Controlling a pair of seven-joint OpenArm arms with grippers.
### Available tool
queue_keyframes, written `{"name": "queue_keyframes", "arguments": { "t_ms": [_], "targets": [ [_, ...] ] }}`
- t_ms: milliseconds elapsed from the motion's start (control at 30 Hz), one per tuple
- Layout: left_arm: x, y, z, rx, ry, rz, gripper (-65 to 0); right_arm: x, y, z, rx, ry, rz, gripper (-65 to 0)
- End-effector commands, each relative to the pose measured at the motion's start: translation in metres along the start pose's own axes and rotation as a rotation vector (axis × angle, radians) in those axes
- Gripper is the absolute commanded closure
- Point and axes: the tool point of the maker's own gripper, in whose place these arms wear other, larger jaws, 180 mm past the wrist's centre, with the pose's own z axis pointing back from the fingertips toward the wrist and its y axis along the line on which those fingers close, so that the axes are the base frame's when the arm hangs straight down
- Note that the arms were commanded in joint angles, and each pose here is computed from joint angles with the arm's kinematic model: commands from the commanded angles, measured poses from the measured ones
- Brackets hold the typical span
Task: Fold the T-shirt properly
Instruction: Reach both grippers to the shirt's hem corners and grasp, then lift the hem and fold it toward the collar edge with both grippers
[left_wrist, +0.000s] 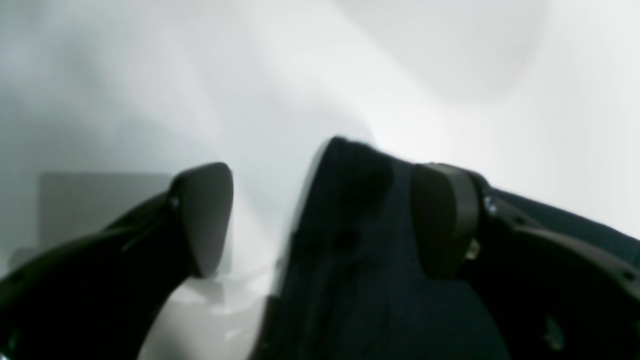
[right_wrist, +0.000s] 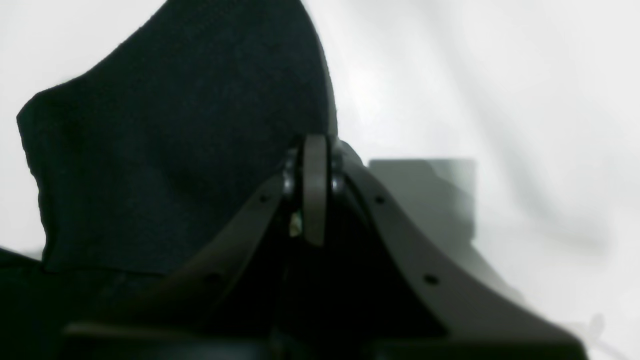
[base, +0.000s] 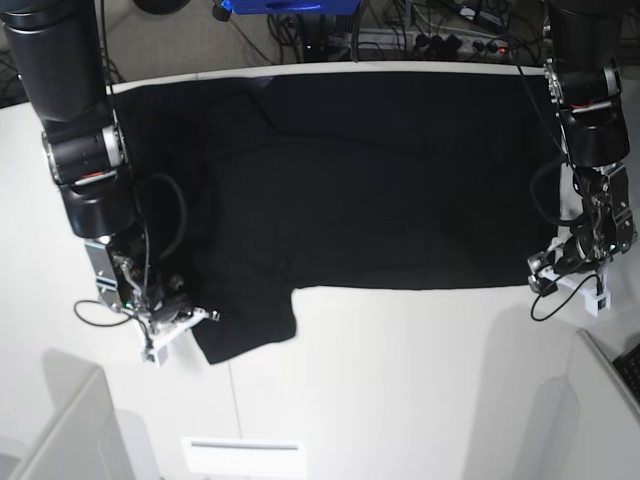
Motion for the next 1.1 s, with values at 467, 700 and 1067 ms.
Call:
{"name": "queue_keyframes", "arguments": {
  "t_ms": [467, 700, 1067],
  "targets": [
    [0.010, -0.016, -0.010, -0.013, 0.033, -0.063, -29.6, 0.007, -0.007, 0.004, -0.018, 0.014, 0.010, 0.0],
    [-0.002, -0.014, -0.011, -0.007, 0.059, -0.075, -1.8, 0.007, -0.006, 0.004, -0.016, 0.007, 0.010, 0.0],
    [-0.003, -0.015, -0.008, -0.017, 0.045, -0.077, 0.0, 0.020, 0.004, 0.012, 0.021, -0.070, 0.048, 0.0]
  ]
}}
